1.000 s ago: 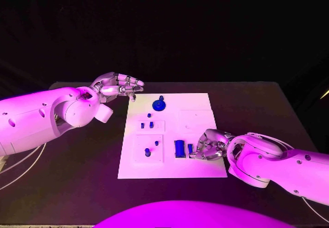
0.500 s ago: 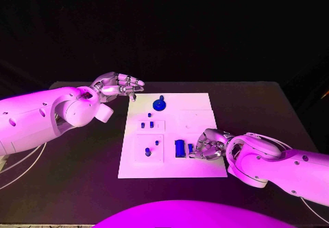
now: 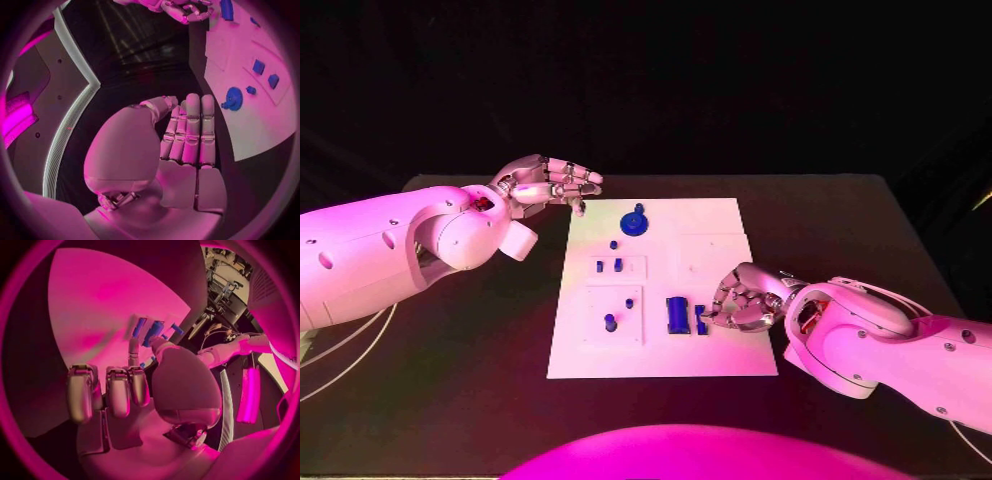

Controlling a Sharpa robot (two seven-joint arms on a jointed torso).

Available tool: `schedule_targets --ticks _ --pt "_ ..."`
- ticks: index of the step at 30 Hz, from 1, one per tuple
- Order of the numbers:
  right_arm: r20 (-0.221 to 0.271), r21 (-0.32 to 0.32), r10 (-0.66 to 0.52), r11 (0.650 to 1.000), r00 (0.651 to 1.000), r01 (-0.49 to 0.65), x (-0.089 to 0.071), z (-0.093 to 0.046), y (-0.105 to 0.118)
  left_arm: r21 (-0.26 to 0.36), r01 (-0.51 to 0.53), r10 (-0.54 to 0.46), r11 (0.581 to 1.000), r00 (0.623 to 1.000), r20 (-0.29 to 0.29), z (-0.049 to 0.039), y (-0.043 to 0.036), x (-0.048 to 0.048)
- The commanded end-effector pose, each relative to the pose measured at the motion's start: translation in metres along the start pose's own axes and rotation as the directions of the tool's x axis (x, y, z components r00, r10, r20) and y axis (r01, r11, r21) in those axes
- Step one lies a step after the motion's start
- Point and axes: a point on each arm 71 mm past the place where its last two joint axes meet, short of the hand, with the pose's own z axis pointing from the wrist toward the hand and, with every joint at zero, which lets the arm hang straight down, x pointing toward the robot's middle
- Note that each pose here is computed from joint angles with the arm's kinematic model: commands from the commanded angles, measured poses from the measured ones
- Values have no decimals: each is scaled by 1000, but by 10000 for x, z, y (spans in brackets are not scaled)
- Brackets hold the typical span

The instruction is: Assemble the parts on the task board

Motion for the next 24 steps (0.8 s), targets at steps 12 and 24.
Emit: schedule_targets --ticks 12,24 --pt "205 -286 394 900 896 -330 -579 223 -253 99 99 -104 990 993 53 81 4 43" --pt "341 -330 703 711 624 -621 -1115 684 -806 191 155 -203 969 943 264 308 137 -114"
